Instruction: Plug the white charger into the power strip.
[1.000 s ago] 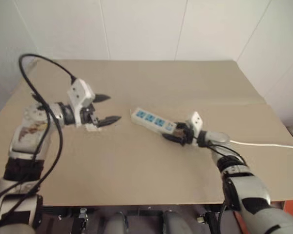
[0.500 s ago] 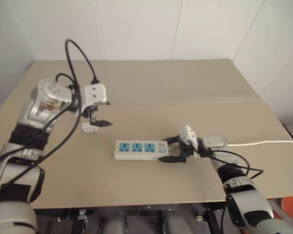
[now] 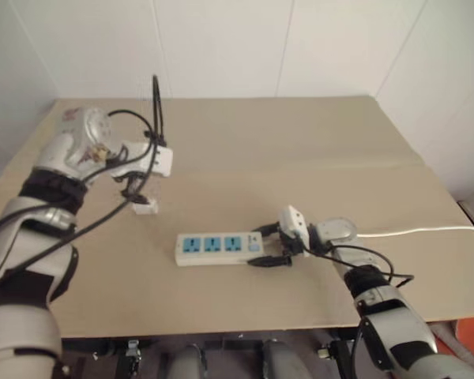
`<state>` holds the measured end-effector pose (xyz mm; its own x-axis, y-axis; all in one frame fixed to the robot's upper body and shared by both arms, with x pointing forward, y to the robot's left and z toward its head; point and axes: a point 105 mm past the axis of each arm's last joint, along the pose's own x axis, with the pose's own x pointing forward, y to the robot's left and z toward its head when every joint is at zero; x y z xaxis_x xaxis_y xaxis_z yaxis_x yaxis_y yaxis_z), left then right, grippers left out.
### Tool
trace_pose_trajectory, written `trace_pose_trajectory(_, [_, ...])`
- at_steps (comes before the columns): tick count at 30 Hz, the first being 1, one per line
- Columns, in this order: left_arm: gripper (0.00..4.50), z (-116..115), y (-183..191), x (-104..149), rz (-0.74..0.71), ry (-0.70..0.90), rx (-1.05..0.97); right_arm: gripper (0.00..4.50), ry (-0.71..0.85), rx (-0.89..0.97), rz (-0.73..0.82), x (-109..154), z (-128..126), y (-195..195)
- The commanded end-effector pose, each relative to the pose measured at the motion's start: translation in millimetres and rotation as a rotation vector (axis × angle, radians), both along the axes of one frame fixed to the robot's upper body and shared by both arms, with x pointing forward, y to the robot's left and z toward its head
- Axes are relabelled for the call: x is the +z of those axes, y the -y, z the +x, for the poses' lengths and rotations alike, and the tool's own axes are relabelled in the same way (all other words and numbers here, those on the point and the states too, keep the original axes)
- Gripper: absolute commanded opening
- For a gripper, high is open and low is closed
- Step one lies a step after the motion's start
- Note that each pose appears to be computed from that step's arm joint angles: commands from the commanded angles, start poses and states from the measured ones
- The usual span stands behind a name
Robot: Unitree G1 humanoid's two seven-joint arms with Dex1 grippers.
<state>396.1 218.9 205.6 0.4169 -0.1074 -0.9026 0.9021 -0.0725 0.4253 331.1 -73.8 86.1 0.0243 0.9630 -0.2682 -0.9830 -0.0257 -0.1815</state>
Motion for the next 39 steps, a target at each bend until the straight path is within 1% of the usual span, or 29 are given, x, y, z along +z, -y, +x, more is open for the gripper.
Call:
trace_pose_trajectory(1, [4.50, 1, 3, 8, 0.063, -0.007, -0.043, 3.43, -0.007, 0.013, -0.016, -6, -3, -7])
trace_pose_trajectory(2, [4.50, 1, 3, 6, 0.075, -0.010, -0.047, 3.43, -0.006, 0.012, -0.015, -6, -3, -8])
trace_pose_trajectory(5, [4.50, 4, 9, 2, 0.053, -0.042, -0.036, 3.43, -0.005, 0.006, -0.016, -7, -3, -8])
trace_pose_trajectory(11, [4.50, 11, 5, -10, 0.098, -0.047, 0.001, 3.43, 0.001, -0.010, -0.022, -9, -1, -9])
trace_pose_trajectory(14, [4.50, 10, 13, -15, 0.043, -0.101, 0.019, 3.43, 0.001, -0.015, -0.024, -10, -1, -10])
trace_pose_trajectory(17, [4.50, 15, 7, -23, 0.103, -0.084, 0.037, 3.43, 0.000, -0.016, -0.025, -12, -3, -11])
trace_pose_trajectory(18, [4.50, 15, 8, -25, 0.100, -0.090, 0.042, 3.43, -0.002, -0.015, -0.025, -13, -3, -12])
trace_pose_trajectory(20, [4.50, 14, 16, -27, 0.046, -0.120, 0.050, 3.43, -0.005, -0.014, -0.026, -15, -4, -12])
trace_pose_trajectory(28, [4.50, 20, 7, -35, 0.133, -0.078, 0.074, 3.43, -0.007, -0.018, -0.024, -17, -7, -15])
trace_pose_trajectory(39, [4.50, 22, 5, -45, 0.139, -0.081, 0.103, 3.43, -0.014, -0.013, -0.022, -20, -12, -19])
